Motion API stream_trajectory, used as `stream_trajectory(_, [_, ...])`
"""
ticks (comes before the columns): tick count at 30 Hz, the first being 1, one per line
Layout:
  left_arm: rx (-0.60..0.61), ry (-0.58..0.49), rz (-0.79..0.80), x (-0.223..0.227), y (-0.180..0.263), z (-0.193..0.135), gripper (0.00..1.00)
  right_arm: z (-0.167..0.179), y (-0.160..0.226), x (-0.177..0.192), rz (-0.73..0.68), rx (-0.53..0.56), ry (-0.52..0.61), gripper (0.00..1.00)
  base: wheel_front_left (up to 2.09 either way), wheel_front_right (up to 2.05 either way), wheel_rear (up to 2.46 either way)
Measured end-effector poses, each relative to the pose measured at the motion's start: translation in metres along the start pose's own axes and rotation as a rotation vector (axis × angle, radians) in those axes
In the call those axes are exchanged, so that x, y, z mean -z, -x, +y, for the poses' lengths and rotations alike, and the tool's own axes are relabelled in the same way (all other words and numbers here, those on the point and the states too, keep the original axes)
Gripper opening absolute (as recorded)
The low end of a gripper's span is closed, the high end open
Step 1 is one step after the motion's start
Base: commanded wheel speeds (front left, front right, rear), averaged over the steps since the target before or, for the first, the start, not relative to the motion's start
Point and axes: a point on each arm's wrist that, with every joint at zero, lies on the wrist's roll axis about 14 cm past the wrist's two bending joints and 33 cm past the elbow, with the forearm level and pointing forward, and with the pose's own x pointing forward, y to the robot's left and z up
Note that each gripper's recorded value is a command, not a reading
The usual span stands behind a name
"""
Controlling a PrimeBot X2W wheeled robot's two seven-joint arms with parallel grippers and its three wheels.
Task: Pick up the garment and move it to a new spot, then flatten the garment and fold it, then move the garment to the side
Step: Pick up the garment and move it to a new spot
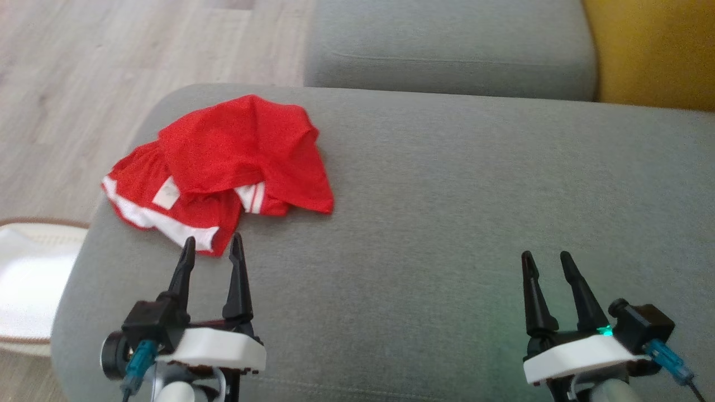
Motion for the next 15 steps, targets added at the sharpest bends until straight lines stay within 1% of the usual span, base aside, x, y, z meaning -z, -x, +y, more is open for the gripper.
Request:
stream_trajectory(4, [-0.056, -0.012, -0.012, -0.004, 0.007, 0.018, 1.0, 0.017, -0.008, 0.005, 0.016, -0.057, -0.001, 1.0, 0.0, 0.0, 0.0])
stream_trajectory(5, [-0.086, -0.022, -0.018, -0.007, 0.011, 0.028, 1.0, 0.026, -0.012, 0.007, 0.024, -0.085, -0.005, 1.0, 0.0, 0.0, 0.0])
stream_trajectory(8, [-0.138, -0.033, -0.027, -0.011, 0.018, 0.044, 1.0, 0.039, -0.018, 0.01, 0.035, -0.126, -0.004, 1.0, 0.0, 0.0, 0.0])
stream_trajectory(14, [-0.222, -0.046, -0.042, -0.017, 0.034, 0.068, 1.0, 0.066, -0.027, 0.018, 0.061, -0.208, -0.015, 1.0, 0.0, 0.0, 0.0])
stream_trajectory(15, [-0.222, -0.046, -0.042, -0.017, 0.034, 0.068, 1.0, 0.066, -0.027, 0.018, 0.061, -0.208, -0.015, 1.0, 0.0, 0.0, 0.0])
